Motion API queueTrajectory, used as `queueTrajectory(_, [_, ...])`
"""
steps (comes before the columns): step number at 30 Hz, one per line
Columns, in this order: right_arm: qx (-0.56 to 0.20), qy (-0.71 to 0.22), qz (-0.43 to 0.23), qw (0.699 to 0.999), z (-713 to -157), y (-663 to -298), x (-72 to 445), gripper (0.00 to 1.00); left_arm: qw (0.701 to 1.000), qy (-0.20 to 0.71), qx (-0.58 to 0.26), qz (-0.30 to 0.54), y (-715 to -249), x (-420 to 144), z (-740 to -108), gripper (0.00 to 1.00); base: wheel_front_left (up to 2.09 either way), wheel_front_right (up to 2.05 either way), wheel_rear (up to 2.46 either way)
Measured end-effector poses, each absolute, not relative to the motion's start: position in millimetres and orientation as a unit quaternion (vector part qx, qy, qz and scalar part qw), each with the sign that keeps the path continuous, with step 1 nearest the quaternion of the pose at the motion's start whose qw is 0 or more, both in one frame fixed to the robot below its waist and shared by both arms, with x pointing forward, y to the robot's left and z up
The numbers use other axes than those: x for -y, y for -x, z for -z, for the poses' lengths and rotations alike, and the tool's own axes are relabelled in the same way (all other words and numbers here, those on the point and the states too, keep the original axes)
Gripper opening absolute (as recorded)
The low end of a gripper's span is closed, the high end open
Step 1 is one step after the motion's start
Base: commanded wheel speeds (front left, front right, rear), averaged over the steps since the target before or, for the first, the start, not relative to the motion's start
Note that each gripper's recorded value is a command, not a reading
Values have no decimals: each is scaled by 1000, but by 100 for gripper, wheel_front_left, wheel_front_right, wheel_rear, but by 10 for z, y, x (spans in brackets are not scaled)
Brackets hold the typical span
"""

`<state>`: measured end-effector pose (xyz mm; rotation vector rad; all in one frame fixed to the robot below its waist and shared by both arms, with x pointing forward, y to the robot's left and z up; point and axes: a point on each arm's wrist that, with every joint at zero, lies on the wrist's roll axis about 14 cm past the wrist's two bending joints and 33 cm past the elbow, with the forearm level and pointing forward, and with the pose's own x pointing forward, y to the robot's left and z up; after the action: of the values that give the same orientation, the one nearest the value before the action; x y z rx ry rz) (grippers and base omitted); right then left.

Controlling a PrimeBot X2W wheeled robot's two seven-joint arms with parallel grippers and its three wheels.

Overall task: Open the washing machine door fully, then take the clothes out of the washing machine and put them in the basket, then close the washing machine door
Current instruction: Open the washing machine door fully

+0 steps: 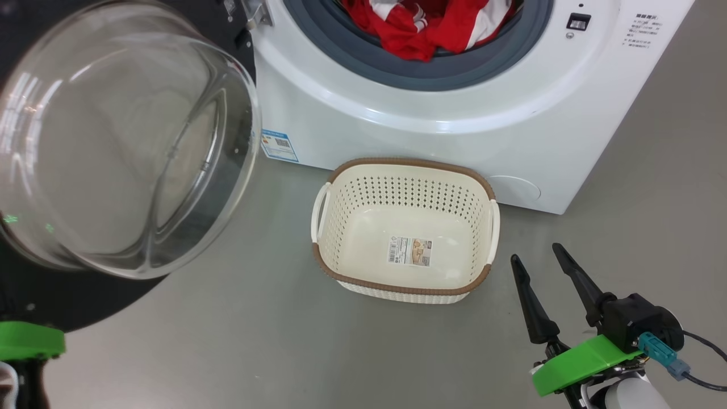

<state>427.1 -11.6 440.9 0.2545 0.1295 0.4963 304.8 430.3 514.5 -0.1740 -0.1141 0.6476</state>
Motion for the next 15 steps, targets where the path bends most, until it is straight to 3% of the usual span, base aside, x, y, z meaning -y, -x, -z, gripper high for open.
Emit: queueTrajectory(15, [-50,-122,-241,961,-4509,-4297,147,100,940,92,64,-323,-3068,-4367,-5192,0,0,0,0])
